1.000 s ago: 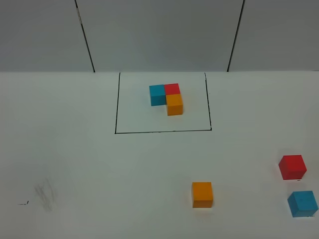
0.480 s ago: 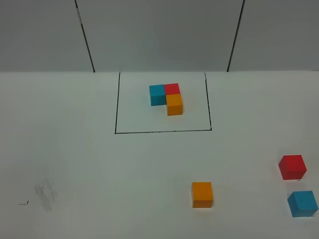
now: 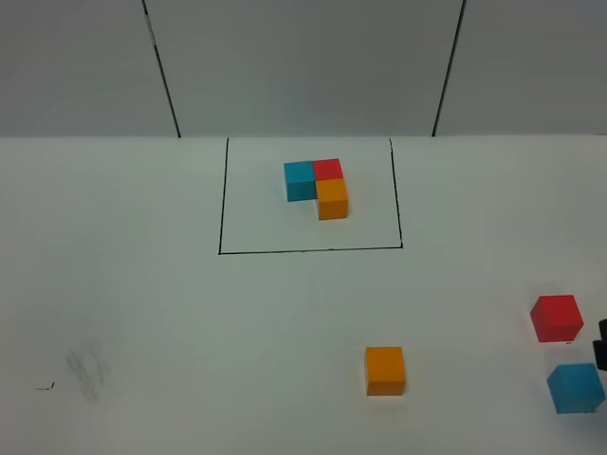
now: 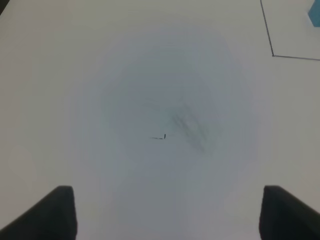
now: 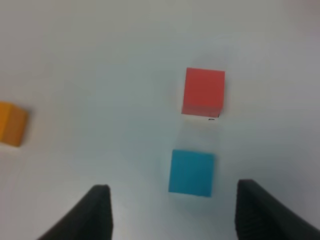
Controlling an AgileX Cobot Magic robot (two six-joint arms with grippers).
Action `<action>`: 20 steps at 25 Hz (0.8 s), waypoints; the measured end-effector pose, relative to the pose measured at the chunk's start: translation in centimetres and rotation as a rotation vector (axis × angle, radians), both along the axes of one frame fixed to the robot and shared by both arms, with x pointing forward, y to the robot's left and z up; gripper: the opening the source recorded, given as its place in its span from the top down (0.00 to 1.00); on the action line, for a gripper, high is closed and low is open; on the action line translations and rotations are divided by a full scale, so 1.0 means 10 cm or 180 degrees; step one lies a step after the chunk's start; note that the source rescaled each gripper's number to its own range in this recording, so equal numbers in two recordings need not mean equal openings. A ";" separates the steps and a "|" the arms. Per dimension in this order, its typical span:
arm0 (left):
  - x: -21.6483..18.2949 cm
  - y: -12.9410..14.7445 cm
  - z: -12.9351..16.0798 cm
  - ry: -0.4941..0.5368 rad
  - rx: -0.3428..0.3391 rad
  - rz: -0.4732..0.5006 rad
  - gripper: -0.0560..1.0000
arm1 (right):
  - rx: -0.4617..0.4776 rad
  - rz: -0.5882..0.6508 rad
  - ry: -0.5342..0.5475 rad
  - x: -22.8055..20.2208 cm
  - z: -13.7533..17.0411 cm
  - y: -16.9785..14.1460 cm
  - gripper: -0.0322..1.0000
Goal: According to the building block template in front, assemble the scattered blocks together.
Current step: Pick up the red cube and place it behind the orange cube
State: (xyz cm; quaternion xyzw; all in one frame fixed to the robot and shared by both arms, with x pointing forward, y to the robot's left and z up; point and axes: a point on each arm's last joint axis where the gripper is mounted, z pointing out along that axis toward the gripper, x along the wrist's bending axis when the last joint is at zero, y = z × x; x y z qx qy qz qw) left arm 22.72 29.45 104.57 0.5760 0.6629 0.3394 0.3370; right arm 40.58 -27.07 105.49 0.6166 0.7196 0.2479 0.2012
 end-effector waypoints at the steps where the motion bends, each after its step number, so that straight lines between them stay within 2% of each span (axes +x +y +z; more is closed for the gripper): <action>1: 0.00 0.00 0.00 0.0000 0.0000 0.0000 0.33 | -0.0020 0.0013 0.0061 0.07 -0.02 0.01 0.80; 5: 0.00 0.00 0.00 0.0000 0.0000 0.0000 0.33 | -0.0100 0.0089 0.0228 0.30 -0.07 0.05 0.80; 9: 0.00 0.00 0.00 0.0000 0.0000 0.0000 0.33 | -0.0119 0.0115 0.0239 0.44 -0.03 0.07 0.80; 20: 0.00 0.00 0.00 0.0000 0.0000 0.0000 0.33 | -0.0204 0.0139 0.0349 0.92 0.40 0.13 0.80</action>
